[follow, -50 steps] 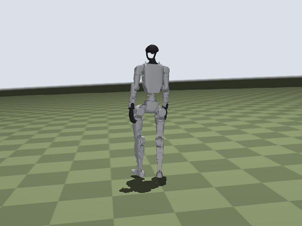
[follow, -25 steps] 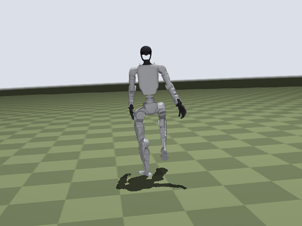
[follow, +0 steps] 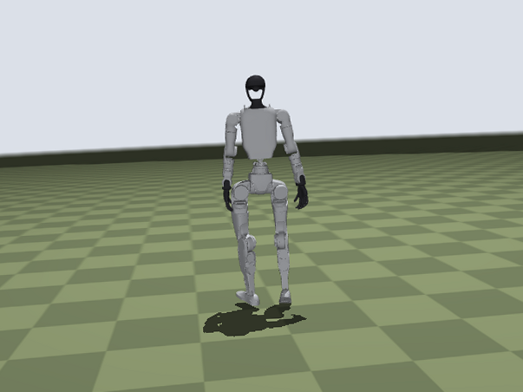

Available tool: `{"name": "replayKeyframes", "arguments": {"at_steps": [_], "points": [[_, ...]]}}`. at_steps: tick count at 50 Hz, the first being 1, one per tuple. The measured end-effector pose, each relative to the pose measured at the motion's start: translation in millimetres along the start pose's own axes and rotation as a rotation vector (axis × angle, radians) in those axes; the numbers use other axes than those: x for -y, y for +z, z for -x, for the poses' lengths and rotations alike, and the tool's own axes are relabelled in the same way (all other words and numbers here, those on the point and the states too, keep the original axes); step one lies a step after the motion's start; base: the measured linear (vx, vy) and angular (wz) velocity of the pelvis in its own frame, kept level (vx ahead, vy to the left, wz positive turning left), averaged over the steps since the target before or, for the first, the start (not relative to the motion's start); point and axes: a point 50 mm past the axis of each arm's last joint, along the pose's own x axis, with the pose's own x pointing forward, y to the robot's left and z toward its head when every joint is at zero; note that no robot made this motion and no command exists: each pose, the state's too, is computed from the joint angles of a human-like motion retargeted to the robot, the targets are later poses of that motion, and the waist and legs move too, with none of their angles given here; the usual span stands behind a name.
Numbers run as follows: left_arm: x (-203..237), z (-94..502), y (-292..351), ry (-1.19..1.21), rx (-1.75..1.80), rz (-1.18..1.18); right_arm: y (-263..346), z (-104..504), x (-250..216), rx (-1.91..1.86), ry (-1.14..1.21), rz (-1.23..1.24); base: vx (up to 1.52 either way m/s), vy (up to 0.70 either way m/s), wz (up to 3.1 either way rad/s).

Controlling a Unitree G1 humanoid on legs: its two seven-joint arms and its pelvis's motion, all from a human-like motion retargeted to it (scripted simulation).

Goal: Upper body actions

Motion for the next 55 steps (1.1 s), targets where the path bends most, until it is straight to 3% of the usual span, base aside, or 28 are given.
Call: {"name": "replayKeyframes", "arguments": {"at_steps": [10,20,25,28,32,35,40,48,55], "points": [[-11,1,-62,0.029,-0.14,-0.036,8,0,8,0.013,-0.06,0.037,-0.07,-0.28,-0.21],[-13,8,-117,0.096,-0.268,0.239,-3,4,17,-0.172,-0.119,-0.103,-0.1,-0.23,0.44],[-14,17,-154,0.124,-0.355,0.219,68,4,26,0.01,-0.114,-0.12,-0.2,-0.24,0.21],[0,31,-193,0.002,-0.509,0.155,137,15,35,0.191,-0.071,-0.138,-0.1,-0.09,-0.31],[21,51,-233,-0.174,-0.681,0.056,231,50,47,0.49,-0.004,-0.174,-0.1,-0.03,-0.53],[28,63,-254,-0.167,-0.748,-0.053,289,87,56,0.718,0.072,-0.191,-0.01,0.04,-0.56],[20,65,-257,-0.158,-0.758,-0.127,332,130,79,0.921,-0.008,-0.112,-0.01,-0.04,-0.04],[16,41,-216,-0.09,-0.598,0.069,313,116,90,0.861,-0.129,-0.043,0.03,-0.01,0.48],[13,18,-162,-0.112,-0.302,0.233,216,47,60,0.417,0.001,-0.261,0.06,0.03,0.47]]}}
